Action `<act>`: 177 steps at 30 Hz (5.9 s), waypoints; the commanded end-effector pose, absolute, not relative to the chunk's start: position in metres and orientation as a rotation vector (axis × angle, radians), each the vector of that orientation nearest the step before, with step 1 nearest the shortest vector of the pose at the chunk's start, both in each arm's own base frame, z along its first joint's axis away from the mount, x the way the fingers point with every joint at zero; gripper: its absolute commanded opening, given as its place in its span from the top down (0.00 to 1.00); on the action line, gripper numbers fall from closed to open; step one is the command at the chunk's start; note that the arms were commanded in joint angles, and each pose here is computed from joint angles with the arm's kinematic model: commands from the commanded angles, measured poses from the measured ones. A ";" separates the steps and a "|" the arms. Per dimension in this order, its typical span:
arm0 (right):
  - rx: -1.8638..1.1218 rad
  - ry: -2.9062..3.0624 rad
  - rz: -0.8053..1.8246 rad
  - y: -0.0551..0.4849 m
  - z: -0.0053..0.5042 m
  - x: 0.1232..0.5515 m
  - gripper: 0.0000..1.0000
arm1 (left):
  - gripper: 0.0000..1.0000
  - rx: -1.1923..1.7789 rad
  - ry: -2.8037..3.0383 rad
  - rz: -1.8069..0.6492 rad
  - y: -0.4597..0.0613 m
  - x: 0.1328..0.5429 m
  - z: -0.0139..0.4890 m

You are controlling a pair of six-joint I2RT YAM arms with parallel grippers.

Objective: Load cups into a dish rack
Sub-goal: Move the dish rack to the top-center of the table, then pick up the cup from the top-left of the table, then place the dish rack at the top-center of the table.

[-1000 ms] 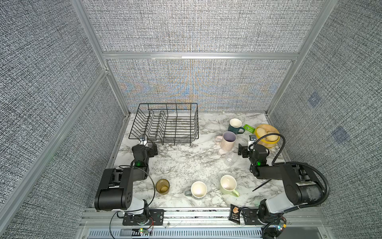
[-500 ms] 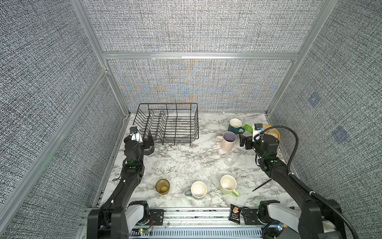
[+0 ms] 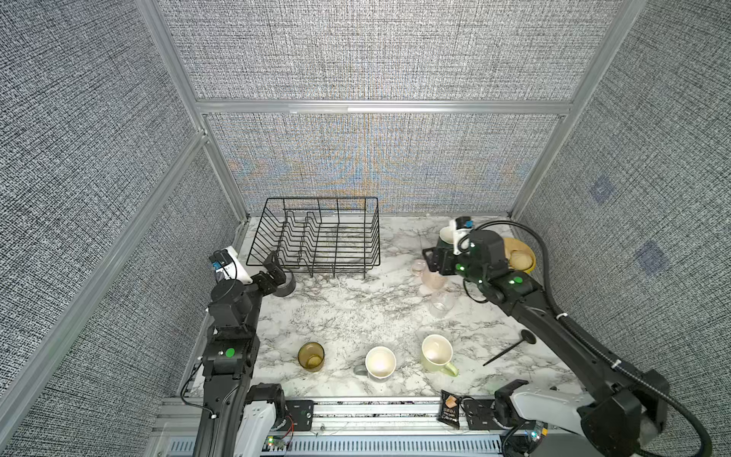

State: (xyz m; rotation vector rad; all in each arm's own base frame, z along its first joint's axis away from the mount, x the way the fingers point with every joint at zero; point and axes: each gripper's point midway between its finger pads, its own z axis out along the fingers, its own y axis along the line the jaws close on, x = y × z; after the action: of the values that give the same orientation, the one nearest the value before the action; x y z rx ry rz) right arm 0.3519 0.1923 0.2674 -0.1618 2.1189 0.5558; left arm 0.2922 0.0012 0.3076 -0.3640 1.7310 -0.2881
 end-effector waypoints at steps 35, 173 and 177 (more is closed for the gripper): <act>0.025 2.583 0.184 0.299 0.133 0.447 0.95 | 0.01 -0.648 2.286 -0.264 0.004 0.306 0.189; -0.209 2.744 0.010 0.204 0.135 0.414 1.00 | 0.01 -0.762 2.364 -0.294 0.002 0.338 0.146; -0.204 2.761 -0.034 0.194 0.130 0.413 1.00 | 0.01 -0.756 2.401 -0.313 -0.003 0.344 0.142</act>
State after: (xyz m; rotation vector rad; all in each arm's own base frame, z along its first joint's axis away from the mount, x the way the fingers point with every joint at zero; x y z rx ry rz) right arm 0.4241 0.2177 0.1372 -0.1332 2.7156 0.1312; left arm 0.3368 0.0012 0.1364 -0.7686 2.4113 -0.2790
